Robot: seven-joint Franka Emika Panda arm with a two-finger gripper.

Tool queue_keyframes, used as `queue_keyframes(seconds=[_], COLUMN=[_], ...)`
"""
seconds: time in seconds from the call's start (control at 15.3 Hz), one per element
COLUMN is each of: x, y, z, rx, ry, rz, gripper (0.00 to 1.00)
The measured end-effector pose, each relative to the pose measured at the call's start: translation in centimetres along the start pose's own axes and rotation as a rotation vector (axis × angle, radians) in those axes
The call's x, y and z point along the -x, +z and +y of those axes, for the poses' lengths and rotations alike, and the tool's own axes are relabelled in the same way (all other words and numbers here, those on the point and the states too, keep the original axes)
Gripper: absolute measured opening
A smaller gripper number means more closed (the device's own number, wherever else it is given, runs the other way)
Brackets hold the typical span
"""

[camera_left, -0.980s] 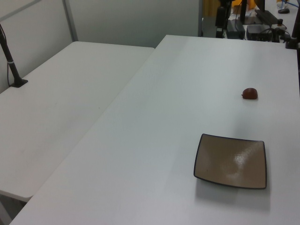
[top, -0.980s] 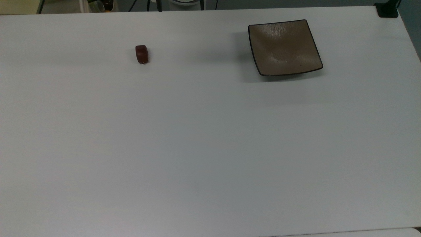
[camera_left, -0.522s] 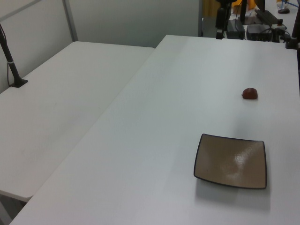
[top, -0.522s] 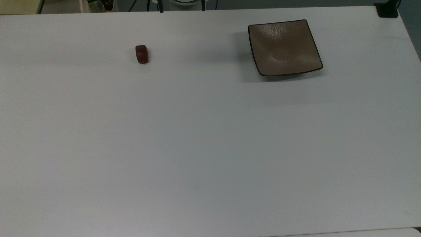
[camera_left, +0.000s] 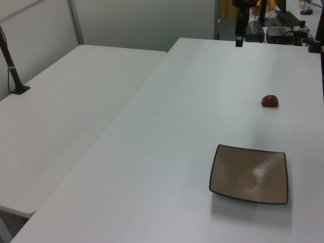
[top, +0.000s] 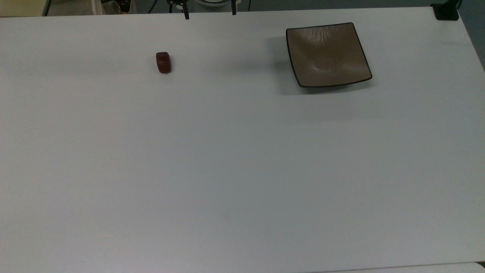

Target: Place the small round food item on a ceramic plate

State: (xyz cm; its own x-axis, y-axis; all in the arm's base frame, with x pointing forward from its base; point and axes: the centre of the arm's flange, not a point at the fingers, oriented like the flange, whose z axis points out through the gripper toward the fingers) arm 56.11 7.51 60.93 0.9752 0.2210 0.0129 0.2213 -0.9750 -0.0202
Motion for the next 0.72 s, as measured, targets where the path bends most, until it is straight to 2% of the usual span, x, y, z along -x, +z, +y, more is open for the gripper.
queue_keyframes(seconds=[0.13,0.26,0.72], x=[0.1,0.3,0.8], y=[0.4,1.1,3.0], z=[0.8,2.0,3.4], rx=[-0.001,-0.004,-0.015], ry=[-0.106,-0.166,-0.176], rz=[-0.009,-0.023,-0.062], gripper=[1.0,1.0,1.0])
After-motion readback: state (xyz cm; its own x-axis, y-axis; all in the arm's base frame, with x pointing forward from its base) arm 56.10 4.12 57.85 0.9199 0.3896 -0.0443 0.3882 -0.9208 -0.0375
